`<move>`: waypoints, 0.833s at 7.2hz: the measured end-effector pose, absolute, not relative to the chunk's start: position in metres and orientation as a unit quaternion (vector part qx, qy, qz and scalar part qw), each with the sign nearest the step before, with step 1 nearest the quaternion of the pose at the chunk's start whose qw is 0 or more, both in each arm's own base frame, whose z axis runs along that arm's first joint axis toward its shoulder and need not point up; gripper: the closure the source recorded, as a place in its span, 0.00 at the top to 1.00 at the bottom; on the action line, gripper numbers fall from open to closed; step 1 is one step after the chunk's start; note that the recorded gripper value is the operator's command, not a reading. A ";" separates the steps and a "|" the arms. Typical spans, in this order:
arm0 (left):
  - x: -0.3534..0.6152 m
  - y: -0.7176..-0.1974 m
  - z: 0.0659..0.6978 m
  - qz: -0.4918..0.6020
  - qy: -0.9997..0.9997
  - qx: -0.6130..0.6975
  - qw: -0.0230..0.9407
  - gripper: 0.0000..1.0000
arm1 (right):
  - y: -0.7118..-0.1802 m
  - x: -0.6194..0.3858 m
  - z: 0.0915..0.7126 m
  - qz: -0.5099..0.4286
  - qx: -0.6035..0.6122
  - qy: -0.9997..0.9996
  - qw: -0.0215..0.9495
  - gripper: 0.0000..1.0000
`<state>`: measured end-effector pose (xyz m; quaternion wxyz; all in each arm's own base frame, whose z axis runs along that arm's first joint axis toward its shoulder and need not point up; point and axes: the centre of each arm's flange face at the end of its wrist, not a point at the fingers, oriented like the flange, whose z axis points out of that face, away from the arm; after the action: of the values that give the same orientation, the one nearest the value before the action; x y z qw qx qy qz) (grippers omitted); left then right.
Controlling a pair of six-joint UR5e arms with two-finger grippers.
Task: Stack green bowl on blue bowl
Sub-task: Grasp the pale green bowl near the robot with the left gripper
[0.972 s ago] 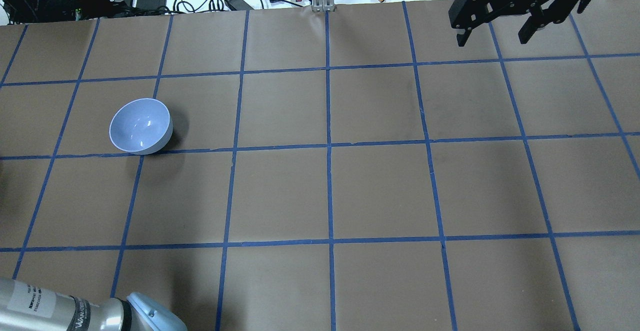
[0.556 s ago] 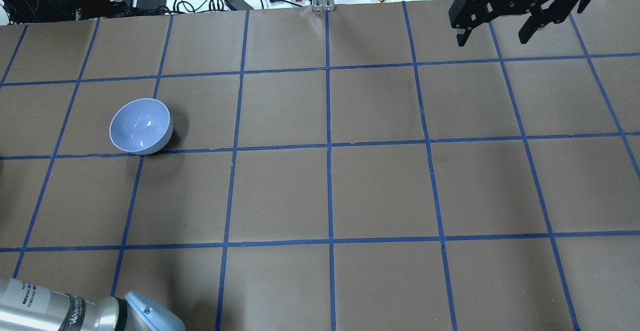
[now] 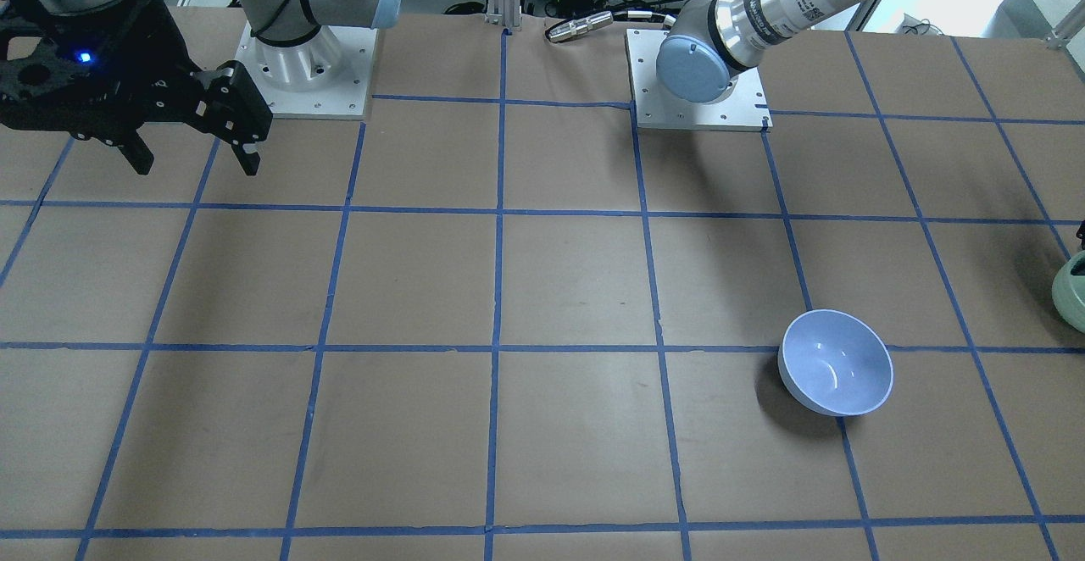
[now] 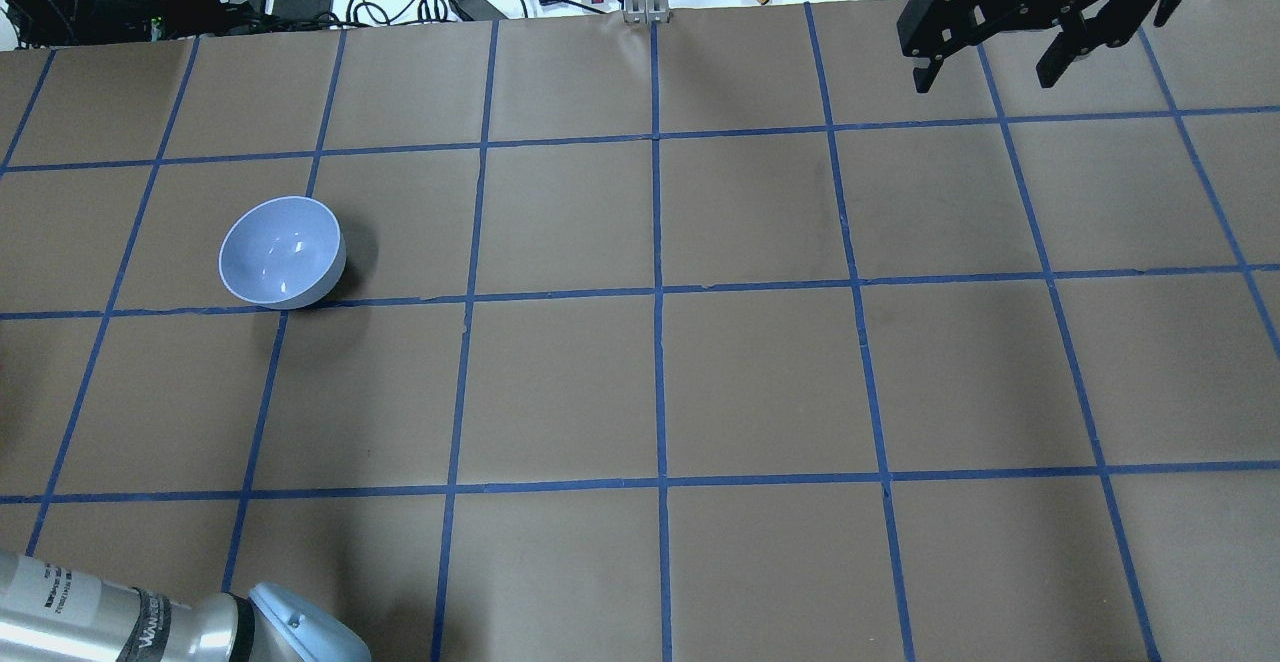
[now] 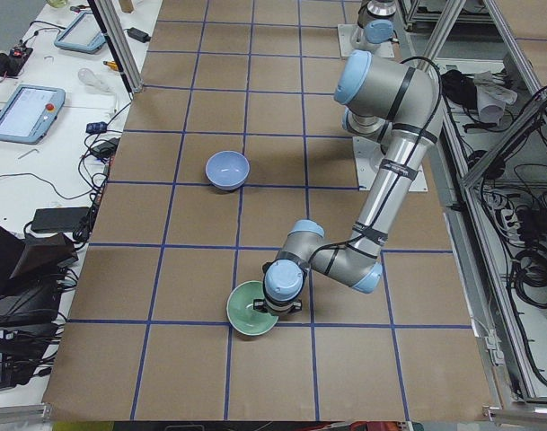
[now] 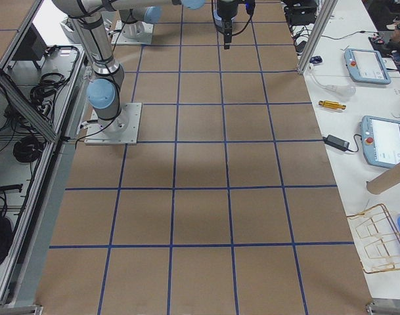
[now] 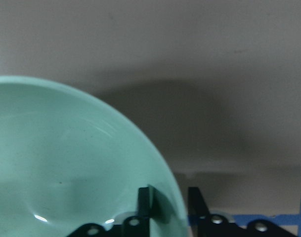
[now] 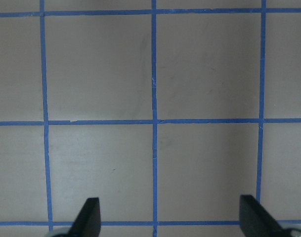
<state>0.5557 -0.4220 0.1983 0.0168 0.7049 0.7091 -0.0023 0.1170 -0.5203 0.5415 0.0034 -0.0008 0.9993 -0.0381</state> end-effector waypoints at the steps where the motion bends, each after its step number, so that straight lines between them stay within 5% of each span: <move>1: 0.555 -0.422 0.203 -0.002 0.709 0.705 0.019 0.00 | -0.520 0.117 0.542 -0.038 -0.001 0.999 0.003 1.00; 6: 0.515 -0.439 0.286 -0.007 0.698 0.715 0.041 0.00 | -0.520 0.117 0.542 -0.038 -0.001 0.999 0.004 1.00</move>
<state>0.5153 -0.4393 0.2863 0.0408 0.7154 0.6975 -0.0067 0.1171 -0.5202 0.5417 0.0035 -0.0008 0.9993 -0.0383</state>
